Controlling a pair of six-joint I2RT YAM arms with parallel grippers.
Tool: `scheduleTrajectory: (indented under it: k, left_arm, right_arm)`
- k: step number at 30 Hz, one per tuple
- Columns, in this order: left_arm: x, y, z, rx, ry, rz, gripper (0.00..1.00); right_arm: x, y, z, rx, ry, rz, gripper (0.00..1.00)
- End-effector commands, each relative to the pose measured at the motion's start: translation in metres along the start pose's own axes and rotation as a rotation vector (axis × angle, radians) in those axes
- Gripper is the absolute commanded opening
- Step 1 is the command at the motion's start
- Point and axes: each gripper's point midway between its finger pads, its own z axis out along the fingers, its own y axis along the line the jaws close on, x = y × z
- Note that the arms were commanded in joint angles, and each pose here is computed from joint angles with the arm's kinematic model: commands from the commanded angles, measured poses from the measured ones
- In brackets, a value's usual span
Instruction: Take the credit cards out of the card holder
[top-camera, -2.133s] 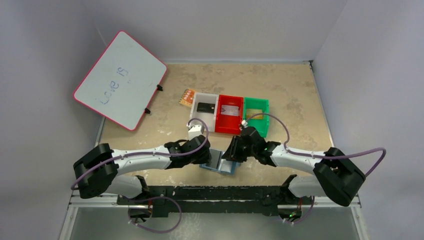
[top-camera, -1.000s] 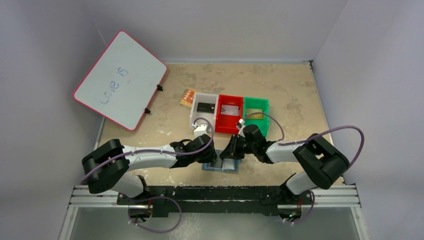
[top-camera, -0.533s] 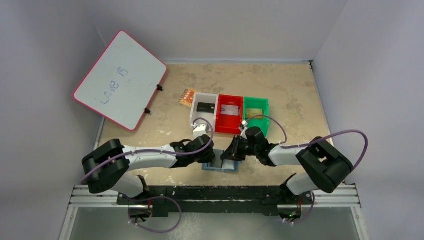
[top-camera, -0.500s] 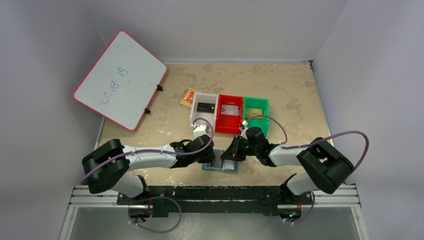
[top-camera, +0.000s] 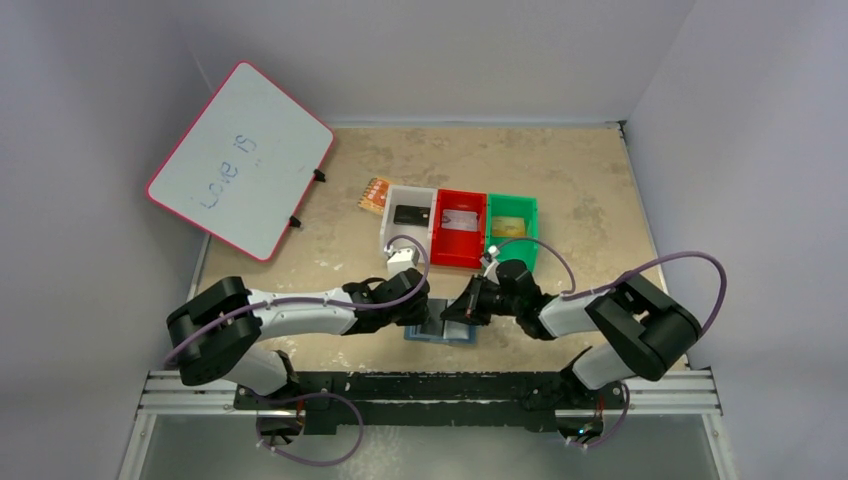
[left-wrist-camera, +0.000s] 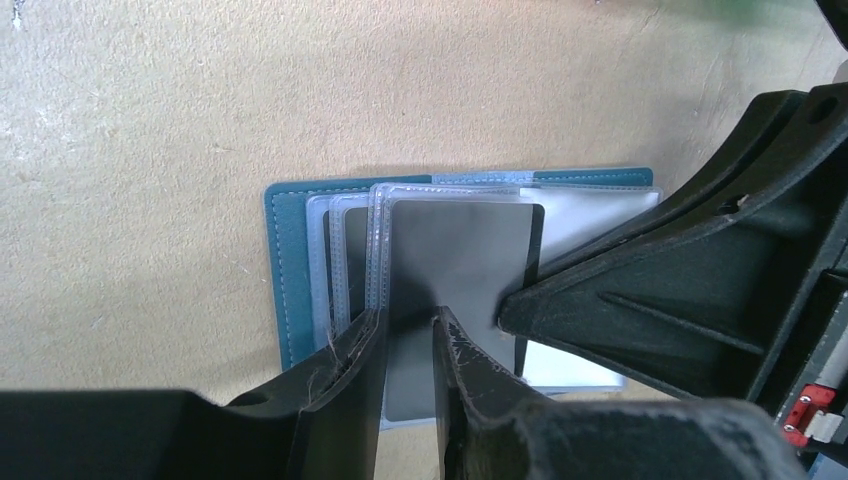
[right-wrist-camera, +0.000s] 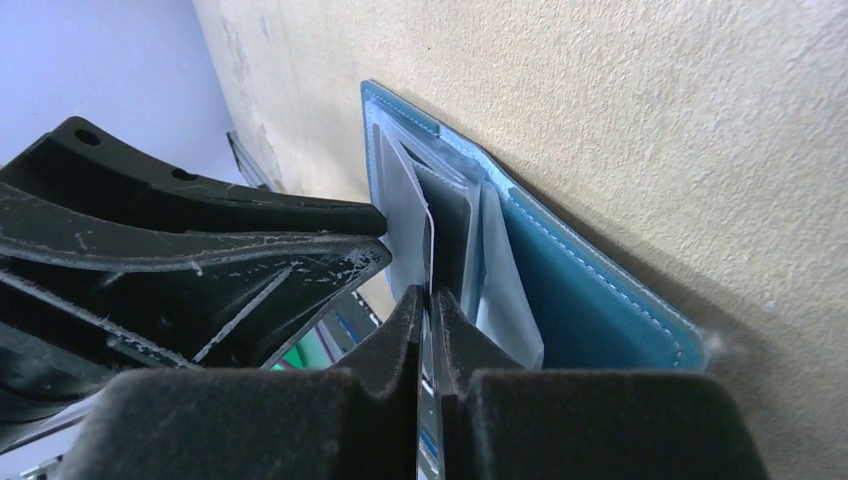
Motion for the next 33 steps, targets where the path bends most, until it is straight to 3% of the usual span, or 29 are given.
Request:
scheduleTrajectory:
  k: [1,5,10,33]
  left_arm:
    - [0.022,0.035,0.004,-0.131,0.064,0.059,0.23]
    - [0.022,0.041,0.004,-0.154,0.062,0.068,0.22]
    - [0.026,0.045,0.008,-0.172,0.076,0.086,0.2]
    - [0.028,0.045,0.01,-0.181,0.081,0.107,0.17]
  right_arm:
    - [0.002,0.012,-0.005,-0.051,0.0,0.009,0.05]
    - [0.002,0.012,-0.009,-0.044,-0.016,0.002,0.09]
    - [0.003,0.015,-0.011,-0.061,-0.011,-0.006,0.0]
    - [0.0,-0.002,-0.024,0.044,-0.053,-0.008,0.0]
